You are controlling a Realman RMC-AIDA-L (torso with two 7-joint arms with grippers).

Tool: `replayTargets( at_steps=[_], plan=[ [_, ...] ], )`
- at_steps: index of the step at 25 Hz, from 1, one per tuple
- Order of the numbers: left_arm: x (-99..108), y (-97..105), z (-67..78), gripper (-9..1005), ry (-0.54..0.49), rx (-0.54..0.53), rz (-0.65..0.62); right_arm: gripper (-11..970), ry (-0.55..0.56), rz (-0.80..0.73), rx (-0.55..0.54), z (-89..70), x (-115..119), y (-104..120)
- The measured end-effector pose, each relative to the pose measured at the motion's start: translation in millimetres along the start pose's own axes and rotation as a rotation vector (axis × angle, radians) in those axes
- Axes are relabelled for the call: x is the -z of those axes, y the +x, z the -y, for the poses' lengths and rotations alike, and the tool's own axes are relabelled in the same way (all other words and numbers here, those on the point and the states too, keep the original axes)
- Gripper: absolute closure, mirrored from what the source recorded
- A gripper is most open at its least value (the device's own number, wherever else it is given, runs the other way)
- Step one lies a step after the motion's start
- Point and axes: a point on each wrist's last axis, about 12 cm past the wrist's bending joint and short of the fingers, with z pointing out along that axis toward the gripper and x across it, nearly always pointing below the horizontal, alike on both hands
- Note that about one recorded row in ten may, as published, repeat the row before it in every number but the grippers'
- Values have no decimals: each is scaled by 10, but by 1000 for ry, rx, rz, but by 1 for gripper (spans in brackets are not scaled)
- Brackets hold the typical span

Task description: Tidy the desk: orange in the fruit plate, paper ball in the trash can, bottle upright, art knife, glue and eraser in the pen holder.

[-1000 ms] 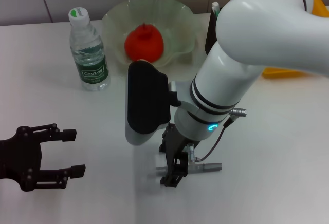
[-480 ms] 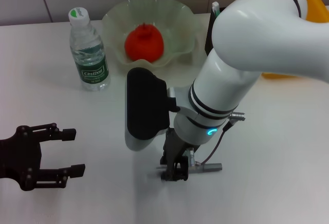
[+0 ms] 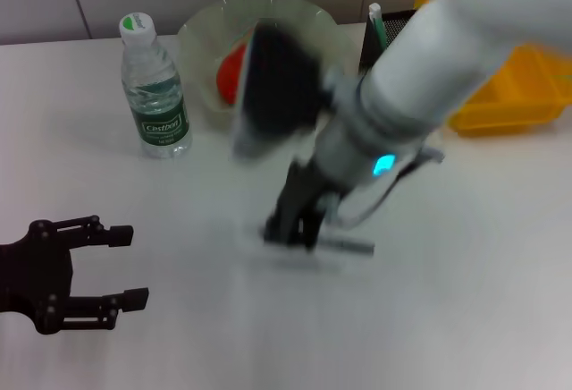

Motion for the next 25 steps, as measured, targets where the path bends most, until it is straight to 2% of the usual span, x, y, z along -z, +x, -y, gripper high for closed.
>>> replayTargets(
  at_steps=[7,11,15,19,25],
  plan=[
    [-18,24,16,176,0,-12,8,816,192,234,-153,413,779,270],
    [-46,21,23,176,1,-19,17,817,270,405,-196,562,1069,505],
    [-47,6,18,176,-3,-21,29,818,342,581,-216,687,1222,723],
    [-49,0,19,176,-1,-16,34,819,406,711,-258,832,1254,995],
    [-36,20,33,175,-5,-7,34,820,468,780,-341,983,1211,1312]
  ],
)
